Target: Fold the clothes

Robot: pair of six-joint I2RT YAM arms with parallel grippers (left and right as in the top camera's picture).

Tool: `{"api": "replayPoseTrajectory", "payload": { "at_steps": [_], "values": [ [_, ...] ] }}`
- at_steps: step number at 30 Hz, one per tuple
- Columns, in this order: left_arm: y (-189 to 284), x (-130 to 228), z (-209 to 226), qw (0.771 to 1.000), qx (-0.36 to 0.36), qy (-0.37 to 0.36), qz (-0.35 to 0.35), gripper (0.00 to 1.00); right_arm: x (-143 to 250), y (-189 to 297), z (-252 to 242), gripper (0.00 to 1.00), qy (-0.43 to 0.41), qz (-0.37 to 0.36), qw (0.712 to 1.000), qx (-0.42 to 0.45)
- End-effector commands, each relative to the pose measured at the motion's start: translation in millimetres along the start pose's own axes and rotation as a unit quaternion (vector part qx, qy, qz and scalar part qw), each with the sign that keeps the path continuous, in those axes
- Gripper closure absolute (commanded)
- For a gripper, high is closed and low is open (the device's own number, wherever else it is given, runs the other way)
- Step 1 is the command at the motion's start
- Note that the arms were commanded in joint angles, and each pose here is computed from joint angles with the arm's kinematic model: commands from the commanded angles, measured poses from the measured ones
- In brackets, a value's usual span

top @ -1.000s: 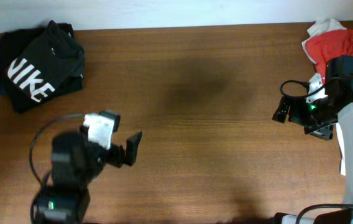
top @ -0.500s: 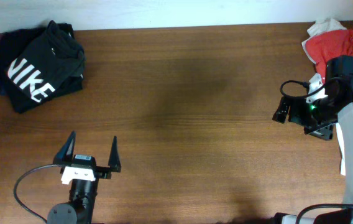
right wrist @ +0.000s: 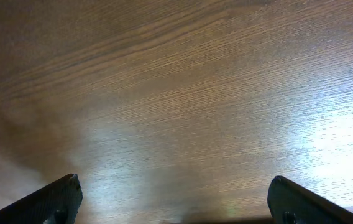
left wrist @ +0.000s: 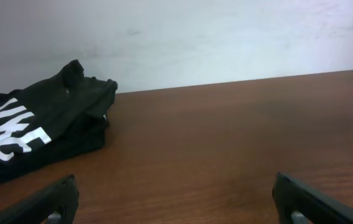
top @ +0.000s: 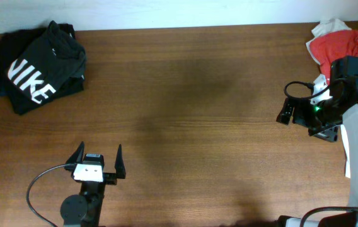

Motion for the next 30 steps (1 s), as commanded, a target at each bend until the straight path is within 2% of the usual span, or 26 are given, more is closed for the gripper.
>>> {"api": "replayPoseTrajectory", "payload": {
  "at_steps": [1,11,14,17,21,23,26,30],
  "values": [
    [-0.1,2.2,1.7,1.000,-0.005,-0.004,0.002,0.01,-0.3,5.0,1.2,0.01,0.002,-0.010,1.000,0.001],
    [-0.1,2.2,1.7,1.000,-0.005,-0.004,0.002,0.01,0.6,8.2,1.7,0.01,0.004,-0.016,1.000,0.000],
    [-0.1,2.2,1.7,1.000,-0.005,-0.004,0.002,0.01,10.4,35.2,5.3,0.01,0.015,-0.067,0.998,-0.012],
    [-0.1,2.2,1.7,1.000,-0.006,-0.004,0.002,0.01,31.1,77.8,5.0,0.02,0.031,-0.154,0.987,-0.020],
    [-0.1,2.2,1.7,1.000,-0.006,-0.004,0.002,0.01,58.5,127.3,20.0,0.01,0.074,-0.315,0.941,-0.095],
    [-0.1,2.2,1.7,1.000,-0.005,-0.004,0.002,0.01,76.6,127.8,22.4,0.01,0.093,-0.355,0.922,-0.126],
    [-0.1,2.2,1.7,1.000,-0.006,-0.004,0.002,0.01,94.9,89.0,13.9,0.01,0.116,-0.414,0.890,-0.151],
    [-0.1,2.2,1.7,1.000,-0.006,-0.004,0.002,0.01,96.5,17.1,18.9,0.01,0.172,-0.460,0.848,-0.200]
  ]
}}
Point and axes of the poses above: each gripper's point midway between its finger pads, its own y axis back along the fingers, its own z axis along the line the jaws close on, x = y × z, the point moved 2 cm from there along y, back along the fingers, and after that the axes turned 6 degrees about -y, right-handed, at the moved point
